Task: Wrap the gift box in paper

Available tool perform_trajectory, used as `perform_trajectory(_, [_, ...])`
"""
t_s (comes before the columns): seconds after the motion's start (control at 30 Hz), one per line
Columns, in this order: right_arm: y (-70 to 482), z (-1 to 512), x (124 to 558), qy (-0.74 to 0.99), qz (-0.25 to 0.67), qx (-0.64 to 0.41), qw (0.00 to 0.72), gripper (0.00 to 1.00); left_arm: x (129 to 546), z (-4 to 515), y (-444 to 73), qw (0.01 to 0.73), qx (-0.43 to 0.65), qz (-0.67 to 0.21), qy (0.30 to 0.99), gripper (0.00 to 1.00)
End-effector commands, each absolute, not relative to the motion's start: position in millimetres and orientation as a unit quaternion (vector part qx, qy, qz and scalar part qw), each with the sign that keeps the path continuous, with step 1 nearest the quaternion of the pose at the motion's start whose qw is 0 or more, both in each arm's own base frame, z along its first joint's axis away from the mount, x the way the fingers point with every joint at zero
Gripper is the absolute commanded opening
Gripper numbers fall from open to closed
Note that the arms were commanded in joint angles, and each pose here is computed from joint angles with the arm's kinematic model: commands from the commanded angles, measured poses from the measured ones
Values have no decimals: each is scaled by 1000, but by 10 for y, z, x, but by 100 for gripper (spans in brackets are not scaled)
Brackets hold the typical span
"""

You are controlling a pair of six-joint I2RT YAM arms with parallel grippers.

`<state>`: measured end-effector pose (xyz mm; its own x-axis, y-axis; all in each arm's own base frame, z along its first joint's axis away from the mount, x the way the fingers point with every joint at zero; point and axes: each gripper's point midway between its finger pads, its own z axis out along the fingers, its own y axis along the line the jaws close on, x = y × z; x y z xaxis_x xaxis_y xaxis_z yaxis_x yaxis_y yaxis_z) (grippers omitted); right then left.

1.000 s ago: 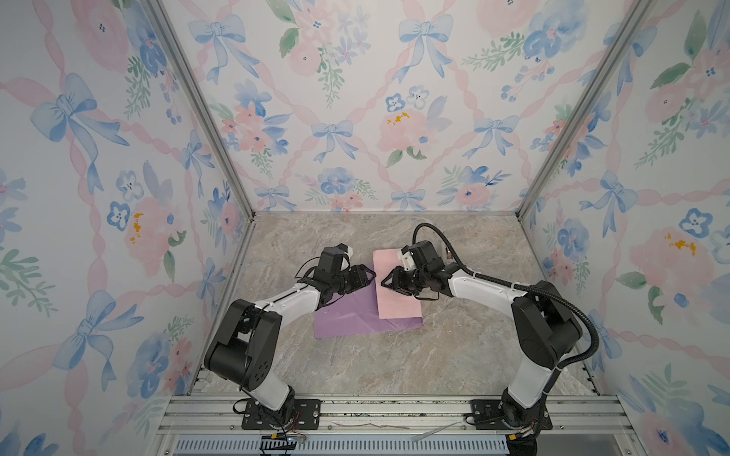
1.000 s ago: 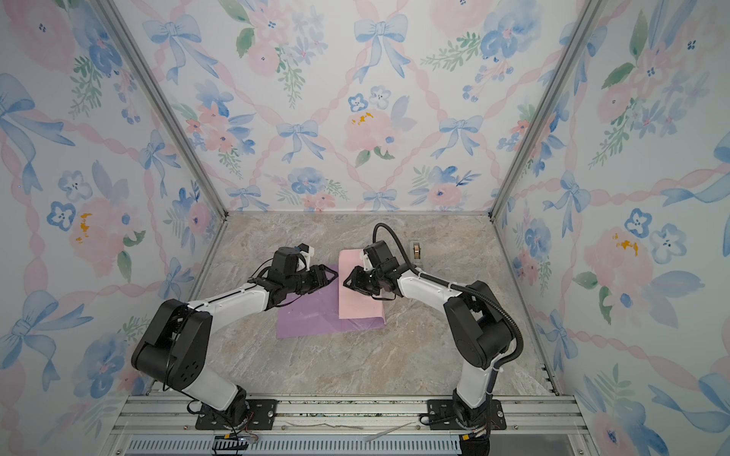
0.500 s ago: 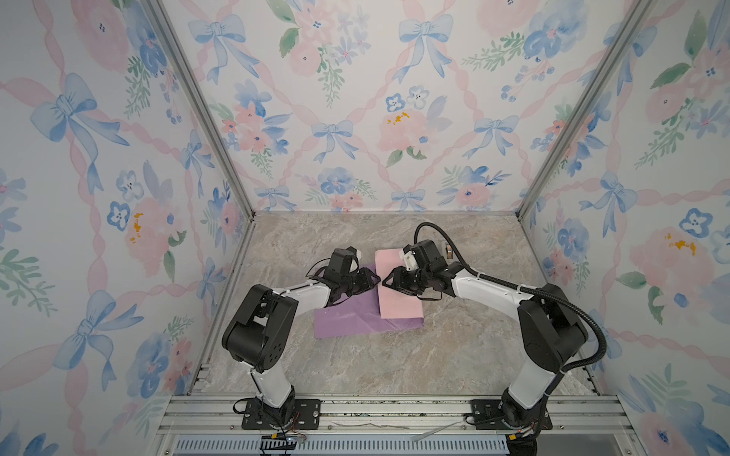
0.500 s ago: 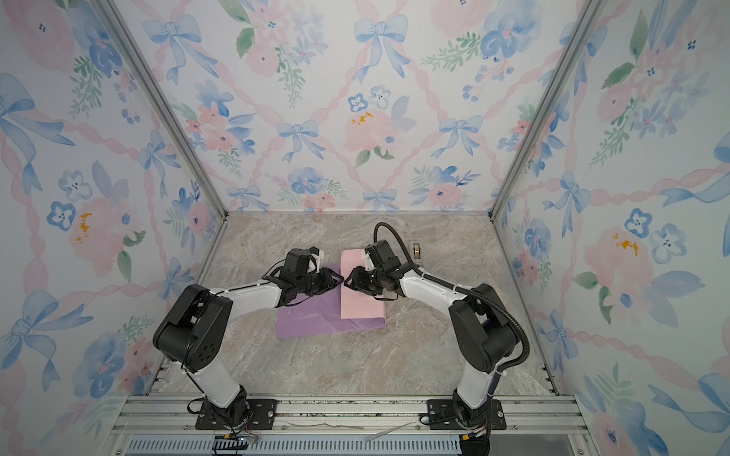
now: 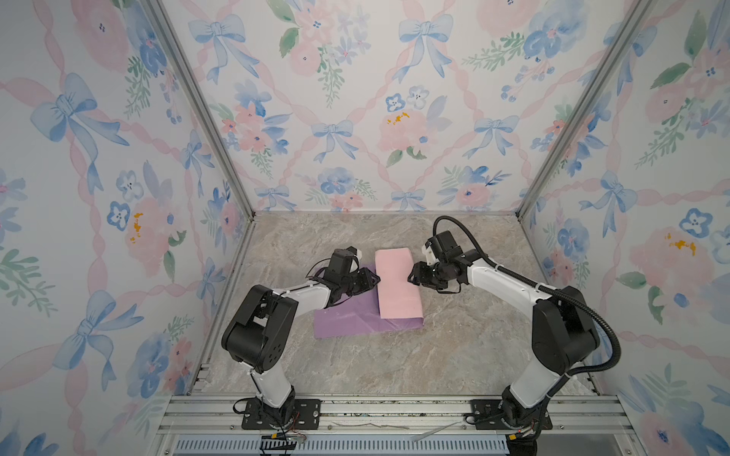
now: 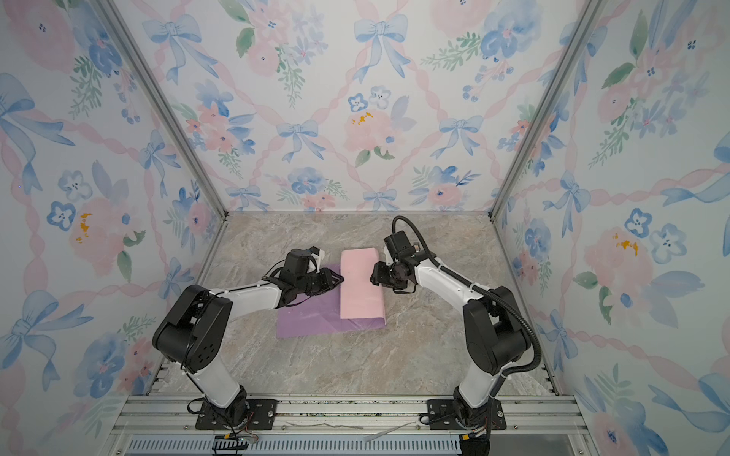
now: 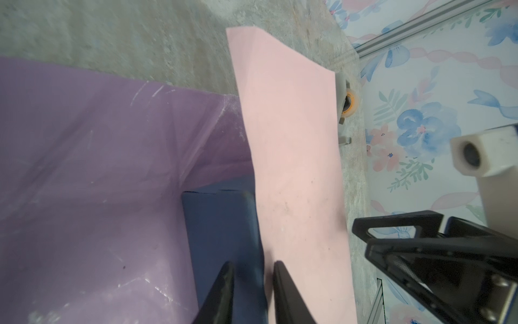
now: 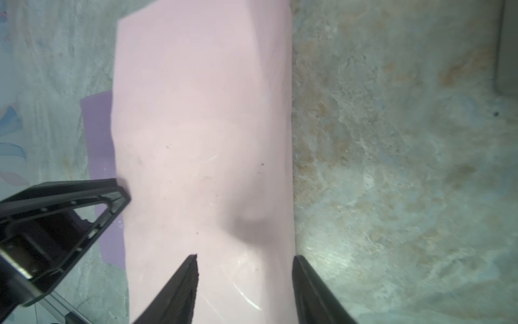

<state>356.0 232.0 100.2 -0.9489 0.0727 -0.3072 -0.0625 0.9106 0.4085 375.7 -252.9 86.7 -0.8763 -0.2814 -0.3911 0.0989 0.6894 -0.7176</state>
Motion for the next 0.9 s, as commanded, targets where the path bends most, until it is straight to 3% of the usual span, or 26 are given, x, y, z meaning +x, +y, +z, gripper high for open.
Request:
perform_trajectory(0.0, [2360,922,3493,970,196,-22,141,56,3692,819,-2461,243,-54,-374,893,27])
perform_trajectory(0.33, [2428,833,3411,977,154,-55,137,52,3700,1044,-2487,259,-52,-388,883,46])
perform_trajectory(0.47, [2455,851,3408,977,148,-63,142,52,3690,1003,-2511,254,-51,-386,885,49])
perform_trajectory(0.7, [2546,908,3407,974,163,-49,150,54,3603,809,-2607,232,-43,-379,895,49])
perform_trajectory(0.87, [2600,1001,3402,970,181,-47,157,56,3576,698,-2608,227,-45,-369,900,38])
